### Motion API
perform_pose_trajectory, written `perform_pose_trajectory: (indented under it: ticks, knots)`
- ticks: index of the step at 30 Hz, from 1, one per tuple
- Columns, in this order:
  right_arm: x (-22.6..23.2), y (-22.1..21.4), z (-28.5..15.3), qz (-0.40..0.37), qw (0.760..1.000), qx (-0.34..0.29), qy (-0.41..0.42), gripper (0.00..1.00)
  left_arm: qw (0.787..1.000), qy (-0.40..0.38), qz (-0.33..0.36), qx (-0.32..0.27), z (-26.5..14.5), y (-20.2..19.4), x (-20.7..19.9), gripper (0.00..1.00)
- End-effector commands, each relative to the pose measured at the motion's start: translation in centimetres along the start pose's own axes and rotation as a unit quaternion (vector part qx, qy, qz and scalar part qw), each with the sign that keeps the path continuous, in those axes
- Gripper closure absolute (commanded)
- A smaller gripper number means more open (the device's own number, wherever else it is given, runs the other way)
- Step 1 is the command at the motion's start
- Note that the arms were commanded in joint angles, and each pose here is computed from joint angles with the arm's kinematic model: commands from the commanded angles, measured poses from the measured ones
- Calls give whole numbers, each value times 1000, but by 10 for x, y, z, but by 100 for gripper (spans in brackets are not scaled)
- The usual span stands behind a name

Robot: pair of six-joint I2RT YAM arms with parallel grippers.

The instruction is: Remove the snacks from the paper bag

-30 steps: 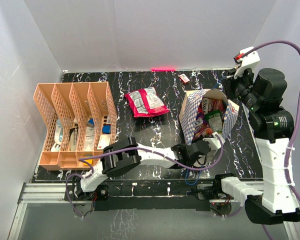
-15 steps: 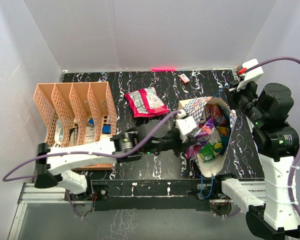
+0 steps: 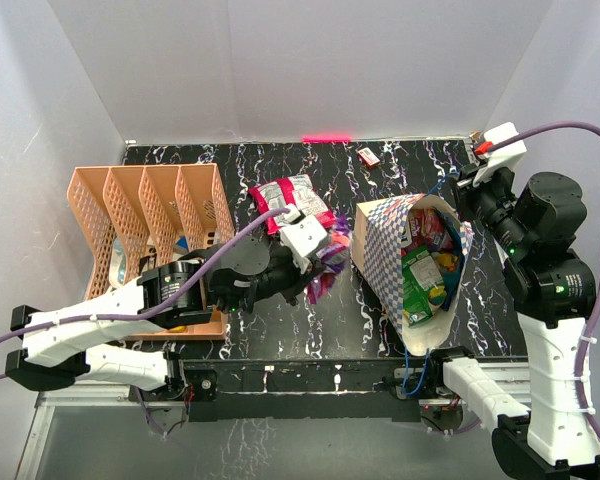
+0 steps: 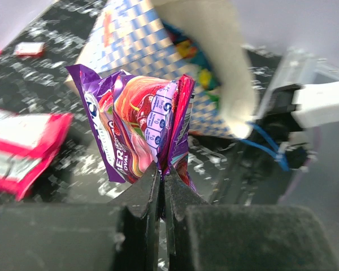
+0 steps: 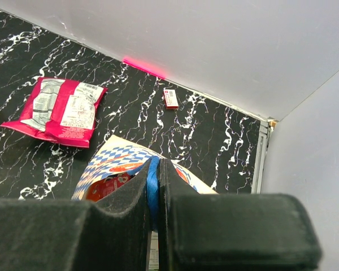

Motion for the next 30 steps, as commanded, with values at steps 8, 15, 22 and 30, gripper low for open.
perform_pose_trajectory:
  ticks: [8, 15, 22, 30]
  knots:
    - [-7, 36, -10, -25, 996, -78, -19, 92, 940, 316, 2, 130, 36, -29, 176, 100]
    - [-7, 39, -12, -21, 997, -78, -19, 92, 858, 437, 201, 182, 106, -47, 250, 100]
    - [-8, 43, -15, -23, 996, -79, -20, 92, 897, 277, 277, 204, 179, -91, 265, 100]
    - [-7, 43, -13, -21, 997, -78, -16, 92, 875, 204, 316, 304, 211, -182, 266, 100]
Point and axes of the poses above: each gripper's point midway between its finger pads, its own z axis out along the fingers, its own x axis along the line the jaws close on, y = z × x, the point moved 3 cm from there along -z, back along the fingers, and after that the axes turned 1 degree about z, right-handed, at the moved point
